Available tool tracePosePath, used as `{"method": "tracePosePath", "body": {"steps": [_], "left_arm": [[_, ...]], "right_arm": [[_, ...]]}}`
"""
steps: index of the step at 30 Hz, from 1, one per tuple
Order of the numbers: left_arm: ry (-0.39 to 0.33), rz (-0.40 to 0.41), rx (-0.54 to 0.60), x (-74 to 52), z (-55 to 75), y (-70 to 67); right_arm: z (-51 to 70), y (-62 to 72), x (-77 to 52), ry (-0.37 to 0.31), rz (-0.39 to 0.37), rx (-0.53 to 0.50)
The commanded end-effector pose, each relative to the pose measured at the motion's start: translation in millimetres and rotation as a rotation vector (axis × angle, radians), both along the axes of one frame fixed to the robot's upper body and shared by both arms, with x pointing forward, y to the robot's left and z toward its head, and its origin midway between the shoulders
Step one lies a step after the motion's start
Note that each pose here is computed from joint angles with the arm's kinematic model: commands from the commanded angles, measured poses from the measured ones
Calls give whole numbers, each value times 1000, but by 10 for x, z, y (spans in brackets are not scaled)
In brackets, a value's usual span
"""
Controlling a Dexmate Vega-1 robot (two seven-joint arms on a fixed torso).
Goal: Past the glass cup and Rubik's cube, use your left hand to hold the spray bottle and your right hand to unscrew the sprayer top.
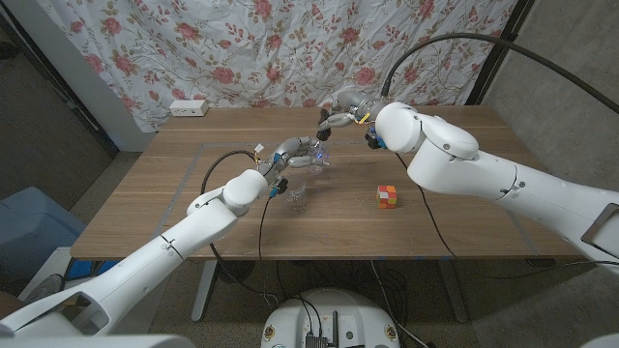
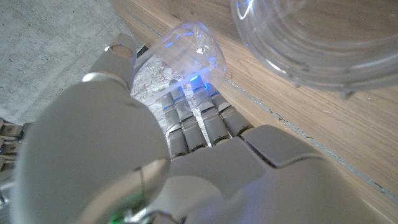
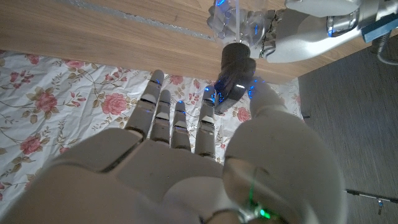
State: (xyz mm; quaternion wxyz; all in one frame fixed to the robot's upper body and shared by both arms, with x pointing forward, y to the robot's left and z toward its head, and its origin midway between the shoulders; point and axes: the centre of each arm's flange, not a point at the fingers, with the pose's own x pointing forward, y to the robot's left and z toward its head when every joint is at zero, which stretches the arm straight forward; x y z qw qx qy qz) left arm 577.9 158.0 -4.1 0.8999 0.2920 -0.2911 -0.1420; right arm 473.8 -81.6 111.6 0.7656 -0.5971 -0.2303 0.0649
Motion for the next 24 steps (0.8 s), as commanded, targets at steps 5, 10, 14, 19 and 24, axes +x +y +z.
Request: {"method": "tracePosePath", "body": {"steps": [5,10,14,19,24], "left_arm": [[8,-17,0,-3,-26,-28],[7,-15,-1,4,-18,-23],[8,-16,1,12,-11,-18],[8,-17,1,20,-5,-19],[9,-23,4,31,4,-23]], "right_arm": [[21,-58,56,41,59,60],[55,-73,78,48,81,79],[72,-81,95,49,83,87],[91,-95,102,41,87,96],[114,-115,117,41,93,112]]}}
